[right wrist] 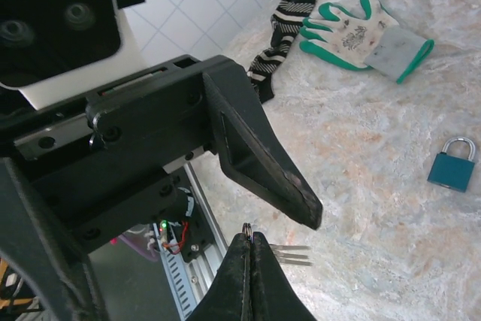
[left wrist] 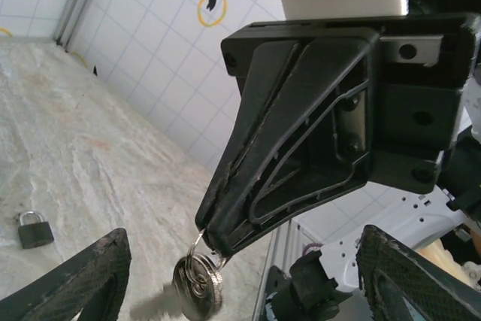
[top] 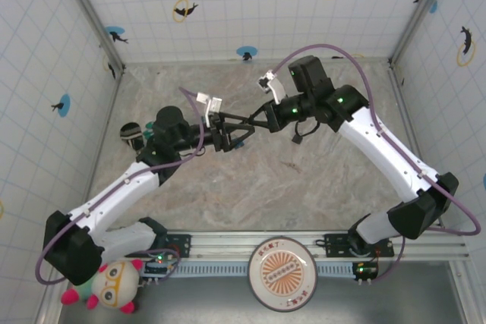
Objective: Unlock with the key
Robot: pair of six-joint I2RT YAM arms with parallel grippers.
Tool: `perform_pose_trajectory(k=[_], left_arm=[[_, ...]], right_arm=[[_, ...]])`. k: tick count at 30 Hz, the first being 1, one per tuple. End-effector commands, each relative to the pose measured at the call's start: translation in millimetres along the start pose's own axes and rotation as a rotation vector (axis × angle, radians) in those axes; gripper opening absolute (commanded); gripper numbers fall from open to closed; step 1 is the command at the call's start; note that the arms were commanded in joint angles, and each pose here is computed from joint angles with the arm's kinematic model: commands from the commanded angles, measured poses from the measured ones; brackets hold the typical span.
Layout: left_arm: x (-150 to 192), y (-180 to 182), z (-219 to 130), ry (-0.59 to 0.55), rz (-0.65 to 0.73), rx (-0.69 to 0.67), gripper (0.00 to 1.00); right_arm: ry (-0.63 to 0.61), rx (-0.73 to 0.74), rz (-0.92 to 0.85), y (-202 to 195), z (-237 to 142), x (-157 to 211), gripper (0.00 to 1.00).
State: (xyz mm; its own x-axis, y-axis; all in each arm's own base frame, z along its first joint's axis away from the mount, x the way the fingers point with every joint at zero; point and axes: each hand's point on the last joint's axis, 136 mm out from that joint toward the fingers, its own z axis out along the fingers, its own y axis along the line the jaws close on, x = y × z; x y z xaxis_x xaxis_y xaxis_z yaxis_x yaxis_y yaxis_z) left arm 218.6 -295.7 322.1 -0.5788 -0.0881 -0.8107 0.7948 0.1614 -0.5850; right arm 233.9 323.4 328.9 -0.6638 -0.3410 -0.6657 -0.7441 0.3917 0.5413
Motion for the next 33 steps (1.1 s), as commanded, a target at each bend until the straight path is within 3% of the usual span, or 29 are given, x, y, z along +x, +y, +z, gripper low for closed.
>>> perform_pose_trajectory(k=[1,22,29,33], left_arm=[[-5.8,-6.7,4.4,-0.005,0.040,0.024,0.76],[5.1,8.7,-1.2,0.031,0.030,-0.085,0.36],[6.5,11.0,-3.0,0.046,0.028,-0.110,0.41],[4.2,8.4,-4.2,0.040,0.034,-0.107,0.34]], right_arm=[[-0.054,-0.039,-0.038,13.6,-7.8,-17.2,0.00],[-0.053,-0.027,-0.019,5.9,-9.5,-11.7,0.00],[-0.050,-0.020,-0.008,1.9,-10.7,-7.0,0.00],[-0.047,-0.022,-0.001,0.1,-8.6,-4.7,0.00]])
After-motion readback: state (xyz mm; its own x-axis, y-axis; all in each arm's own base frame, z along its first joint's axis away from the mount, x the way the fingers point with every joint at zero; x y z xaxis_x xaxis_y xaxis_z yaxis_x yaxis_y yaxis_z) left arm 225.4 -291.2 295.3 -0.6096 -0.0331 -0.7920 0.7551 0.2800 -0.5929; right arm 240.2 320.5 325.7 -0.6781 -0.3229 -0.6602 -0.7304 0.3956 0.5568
